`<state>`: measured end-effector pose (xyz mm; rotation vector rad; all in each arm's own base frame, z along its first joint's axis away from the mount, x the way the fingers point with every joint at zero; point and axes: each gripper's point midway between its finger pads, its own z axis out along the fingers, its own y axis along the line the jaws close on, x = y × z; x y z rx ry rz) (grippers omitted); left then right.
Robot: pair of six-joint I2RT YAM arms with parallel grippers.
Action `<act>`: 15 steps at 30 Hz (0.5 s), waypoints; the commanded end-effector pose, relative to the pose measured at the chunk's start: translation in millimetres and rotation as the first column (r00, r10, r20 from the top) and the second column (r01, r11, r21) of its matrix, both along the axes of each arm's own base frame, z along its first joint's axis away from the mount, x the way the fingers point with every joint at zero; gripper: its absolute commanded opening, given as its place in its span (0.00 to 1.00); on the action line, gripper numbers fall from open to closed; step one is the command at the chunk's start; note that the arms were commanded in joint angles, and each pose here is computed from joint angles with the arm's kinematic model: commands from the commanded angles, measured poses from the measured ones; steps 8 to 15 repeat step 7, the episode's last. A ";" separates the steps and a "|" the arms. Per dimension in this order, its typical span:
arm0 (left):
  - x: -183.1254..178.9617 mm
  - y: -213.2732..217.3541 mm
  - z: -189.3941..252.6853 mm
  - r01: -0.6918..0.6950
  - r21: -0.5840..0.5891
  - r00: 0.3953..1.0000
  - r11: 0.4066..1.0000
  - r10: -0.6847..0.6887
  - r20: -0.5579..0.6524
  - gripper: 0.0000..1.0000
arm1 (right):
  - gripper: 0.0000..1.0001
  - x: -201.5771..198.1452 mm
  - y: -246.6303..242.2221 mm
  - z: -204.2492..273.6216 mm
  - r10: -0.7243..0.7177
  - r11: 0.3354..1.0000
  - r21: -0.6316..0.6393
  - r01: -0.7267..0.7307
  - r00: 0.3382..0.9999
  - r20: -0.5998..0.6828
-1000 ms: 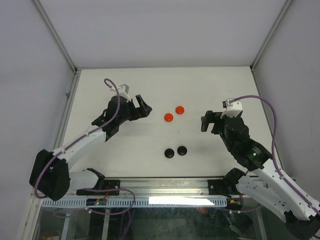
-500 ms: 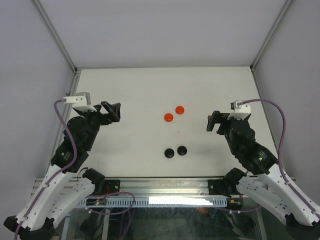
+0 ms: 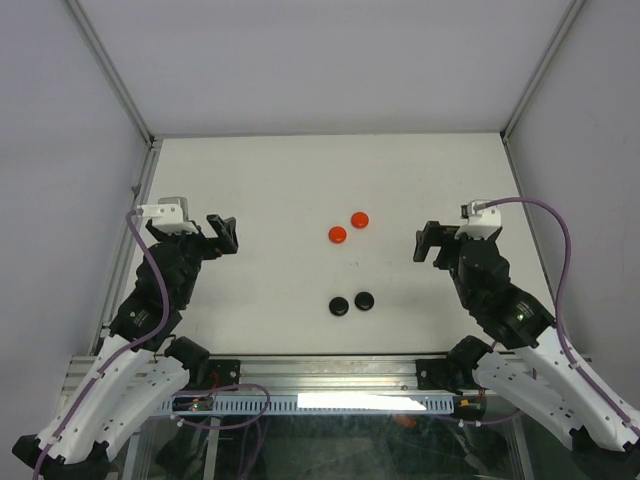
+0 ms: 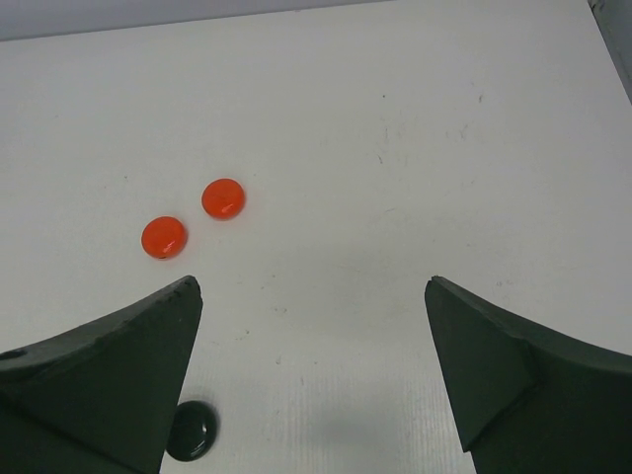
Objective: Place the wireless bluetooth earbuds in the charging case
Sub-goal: Reset both arms
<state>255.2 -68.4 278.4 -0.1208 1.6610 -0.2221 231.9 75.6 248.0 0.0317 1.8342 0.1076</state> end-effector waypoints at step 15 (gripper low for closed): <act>2.5 6.0 2.2 -0.012 0.056 1.000 0.998 0.011 0.021 0.99 | 0.99 0.7 -2.3 30.6 -0.011 0.997 0.083 0.001 0.993 0.122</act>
